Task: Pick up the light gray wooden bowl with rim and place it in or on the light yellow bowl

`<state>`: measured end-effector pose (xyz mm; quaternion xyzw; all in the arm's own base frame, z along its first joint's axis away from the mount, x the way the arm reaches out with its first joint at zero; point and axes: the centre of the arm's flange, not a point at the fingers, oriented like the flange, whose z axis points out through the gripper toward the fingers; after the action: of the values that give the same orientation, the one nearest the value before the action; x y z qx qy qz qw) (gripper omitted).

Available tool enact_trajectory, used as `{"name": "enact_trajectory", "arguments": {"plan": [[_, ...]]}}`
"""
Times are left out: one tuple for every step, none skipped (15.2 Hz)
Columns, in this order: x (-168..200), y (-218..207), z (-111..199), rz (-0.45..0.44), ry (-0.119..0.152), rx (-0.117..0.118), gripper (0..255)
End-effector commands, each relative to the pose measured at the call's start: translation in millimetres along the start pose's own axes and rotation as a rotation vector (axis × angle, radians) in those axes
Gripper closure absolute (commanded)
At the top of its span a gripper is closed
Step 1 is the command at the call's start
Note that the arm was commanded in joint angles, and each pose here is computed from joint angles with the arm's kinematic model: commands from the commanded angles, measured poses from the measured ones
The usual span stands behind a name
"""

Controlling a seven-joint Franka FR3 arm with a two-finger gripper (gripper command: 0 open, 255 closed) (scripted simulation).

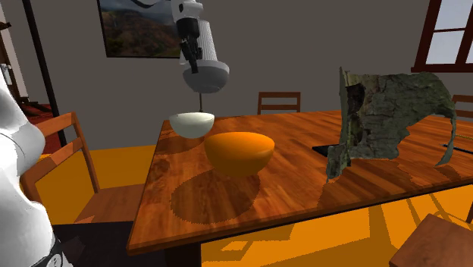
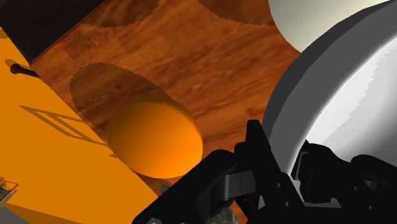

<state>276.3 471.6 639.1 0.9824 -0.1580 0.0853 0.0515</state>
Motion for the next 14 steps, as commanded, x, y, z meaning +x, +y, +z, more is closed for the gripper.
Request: {"name": "enact_trajectory", "arguments": {"plan": [[-22.9,-9.5,-8.9,0.002,0.000,0.001,255],[-34.9,-13.5,-12.6,0.002,0.000,0.001,255],[-46.9,-17.5,-16.4,0.002,0.000,0.001,255],[-58.9,-21.5,-20.2,0.002,0.000,0.001,255],[-70.9,-25.5,-24.0,0.002,0.000,0.001,255],[-89.1,-31.6,-29.7,0.002,0.000,0.001,255],[-90.0,-32.0,-24.6,0.002,0.000,0.001,255],[-91.0,-32.4,-19.4,0.002,0.000,0.001,255],[-92.0,-32.8,-14.2,0.002,0.000,0.001,255],[-93.0,-33.2,-9.0,0.002,0.000,0.001,255],[-93.9,-33.6,-3.9,0.002,0.000,0.001,255],[-94.9,-34.0,1.3,0.002,0.000,0.001,255],[-95.9,-34.3,6.5,0.002,0.000,0.001,255],[-96.8,-34.7,11.7,0.002,0.000,0.001,255]]}}
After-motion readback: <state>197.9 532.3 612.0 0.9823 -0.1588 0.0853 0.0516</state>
